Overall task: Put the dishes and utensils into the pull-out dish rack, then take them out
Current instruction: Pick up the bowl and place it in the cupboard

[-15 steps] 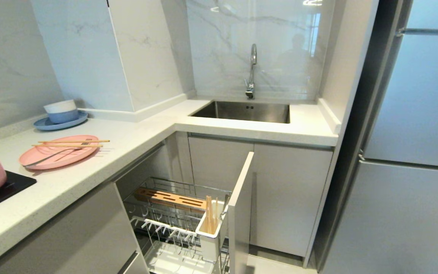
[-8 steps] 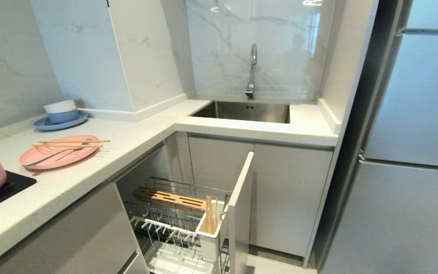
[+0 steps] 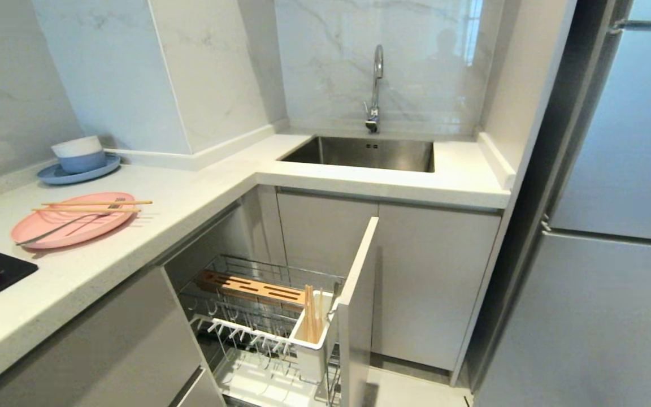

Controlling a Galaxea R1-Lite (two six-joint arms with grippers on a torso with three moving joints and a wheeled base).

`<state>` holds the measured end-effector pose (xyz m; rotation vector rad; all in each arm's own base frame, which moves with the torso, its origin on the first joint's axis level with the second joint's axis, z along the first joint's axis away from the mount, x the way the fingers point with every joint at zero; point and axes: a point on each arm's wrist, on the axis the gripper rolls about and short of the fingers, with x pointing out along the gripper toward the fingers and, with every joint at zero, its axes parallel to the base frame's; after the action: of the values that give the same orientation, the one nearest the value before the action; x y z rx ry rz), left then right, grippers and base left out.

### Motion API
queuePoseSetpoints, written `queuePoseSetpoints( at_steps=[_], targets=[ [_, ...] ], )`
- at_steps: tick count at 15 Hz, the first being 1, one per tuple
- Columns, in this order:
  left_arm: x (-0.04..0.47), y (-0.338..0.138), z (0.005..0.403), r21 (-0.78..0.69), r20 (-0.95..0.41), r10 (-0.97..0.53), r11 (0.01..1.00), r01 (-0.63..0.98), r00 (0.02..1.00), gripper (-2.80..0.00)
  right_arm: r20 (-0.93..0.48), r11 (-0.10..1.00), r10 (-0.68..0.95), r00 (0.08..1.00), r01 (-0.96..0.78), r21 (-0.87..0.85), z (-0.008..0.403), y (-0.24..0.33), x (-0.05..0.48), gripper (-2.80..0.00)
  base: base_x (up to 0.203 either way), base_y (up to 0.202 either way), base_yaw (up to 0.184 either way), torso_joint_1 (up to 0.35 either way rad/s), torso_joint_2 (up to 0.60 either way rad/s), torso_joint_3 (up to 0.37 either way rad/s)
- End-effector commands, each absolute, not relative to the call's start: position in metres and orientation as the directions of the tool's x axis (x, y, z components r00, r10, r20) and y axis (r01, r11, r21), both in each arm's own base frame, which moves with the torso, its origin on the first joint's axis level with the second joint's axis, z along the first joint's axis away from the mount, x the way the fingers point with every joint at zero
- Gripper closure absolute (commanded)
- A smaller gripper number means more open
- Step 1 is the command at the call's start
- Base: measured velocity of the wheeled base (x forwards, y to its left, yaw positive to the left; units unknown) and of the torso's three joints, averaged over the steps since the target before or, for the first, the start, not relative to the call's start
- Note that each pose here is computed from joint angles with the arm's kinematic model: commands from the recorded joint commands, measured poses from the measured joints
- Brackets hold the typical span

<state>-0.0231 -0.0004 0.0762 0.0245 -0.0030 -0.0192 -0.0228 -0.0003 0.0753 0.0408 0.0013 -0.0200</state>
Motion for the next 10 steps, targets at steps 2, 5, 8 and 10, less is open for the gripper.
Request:
queuePoseSetpoints(
  at_steps=[2,5,8,10],
  targets=[
    [-0.0232,-0.0004,0.0761,0.025,0.003,-0.02,0.999,0.02,1.0,0.0,-0.003,0.999,-0.02,1.0,0.02,0.041,0.0749,-0.0003,-0.0227,0.0,0.0,0.0,0.0,-0.003,0.0,-0.197],
    [-0.0232,-0.0004,0.0761,0.026,0.004,-0.02,0.999,0.02,1.0,0.0,-0.003,0.999,-0.02,1.0,0.02,0.041,0.0749,-0.0003,-0.0227,0.0,0.0,0.0,0.0,0.003,0.0,-0.198],
    [-0.0232,-0.0004,0.0761,0.028,0.003,-0.02,0.999,0.02,1.0,0.0,-0.003,0.999,-0.02,1.0,0.02,0.041,0.0749,-0.0003,-0.0227,0.0,0.0,0.0,0.0,0.004,0.0,-0.204],
    [-0.0232,-0.0004,0.076,0.028,0.002,-0.02,0.999,0.02,1.0,0.0,-0.003,0.999,-0.02,1.0,0.02,0.041,0.0749,-0.0003,-0.0227,0.0,0.0,0.0,0.0,0.002,0.0,-0.204]
  ],
)
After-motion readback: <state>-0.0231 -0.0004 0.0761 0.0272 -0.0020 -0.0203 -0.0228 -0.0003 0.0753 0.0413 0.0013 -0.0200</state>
